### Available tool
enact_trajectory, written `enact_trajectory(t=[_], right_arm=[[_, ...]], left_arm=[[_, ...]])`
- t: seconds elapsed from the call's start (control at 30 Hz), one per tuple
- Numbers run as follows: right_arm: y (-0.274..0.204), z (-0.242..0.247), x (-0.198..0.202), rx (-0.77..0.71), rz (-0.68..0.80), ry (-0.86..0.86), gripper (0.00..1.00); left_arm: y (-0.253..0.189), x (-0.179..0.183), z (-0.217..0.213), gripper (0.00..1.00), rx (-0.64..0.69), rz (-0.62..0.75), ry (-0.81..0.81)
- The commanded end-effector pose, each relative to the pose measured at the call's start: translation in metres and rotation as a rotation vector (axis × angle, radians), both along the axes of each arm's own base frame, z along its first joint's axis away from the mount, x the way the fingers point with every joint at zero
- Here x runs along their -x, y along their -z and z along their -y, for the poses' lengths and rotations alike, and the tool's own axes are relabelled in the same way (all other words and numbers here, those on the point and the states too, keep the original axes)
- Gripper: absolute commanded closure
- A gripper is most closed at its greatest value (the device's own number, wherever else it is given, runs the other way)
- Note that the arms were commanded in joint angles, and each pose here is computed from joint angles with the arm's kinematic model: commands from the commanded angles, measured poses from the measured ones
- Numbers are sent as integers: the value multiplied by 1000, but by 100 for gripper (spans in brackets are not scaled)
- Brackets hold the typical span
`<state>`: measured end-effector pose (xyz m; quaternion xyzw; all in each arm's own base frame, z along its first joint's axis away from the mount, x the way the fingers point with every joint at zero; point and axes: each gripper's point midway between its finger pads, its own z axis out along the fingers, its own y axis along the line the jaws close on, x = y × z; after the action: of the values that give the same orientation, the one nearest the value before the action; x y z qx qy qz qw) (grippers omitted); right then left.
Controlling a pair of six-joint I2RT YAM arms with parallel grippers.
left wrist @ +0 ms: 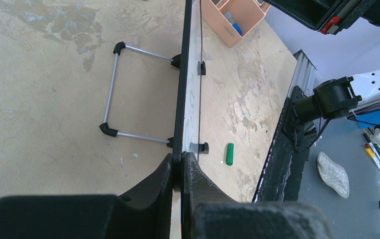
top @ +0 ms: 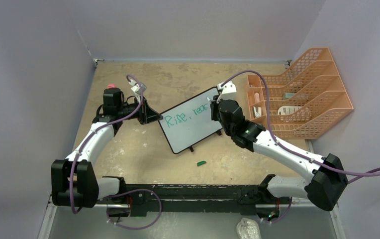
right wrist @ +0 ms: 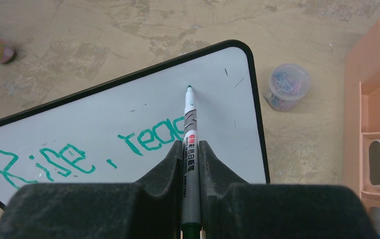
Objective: Write a sentence on the whiteboard
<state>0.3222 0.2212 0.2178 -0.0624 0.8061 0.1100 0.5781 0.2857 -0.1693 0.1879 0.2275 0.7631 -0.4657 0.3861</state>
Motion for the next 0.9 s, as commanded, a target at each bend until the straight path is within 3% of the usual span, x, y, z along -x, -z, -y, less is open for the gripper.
enact_trajectory(t=[0.0,0.87], right_arm=[[-13,-5,-2,-36,22,-14,100],[30,12,21,-7,-96,0,100]], left_arm=[[-4,-10,-2,100,-30,54,-8],[-3,-10,-3,100,-33,51,-10]])
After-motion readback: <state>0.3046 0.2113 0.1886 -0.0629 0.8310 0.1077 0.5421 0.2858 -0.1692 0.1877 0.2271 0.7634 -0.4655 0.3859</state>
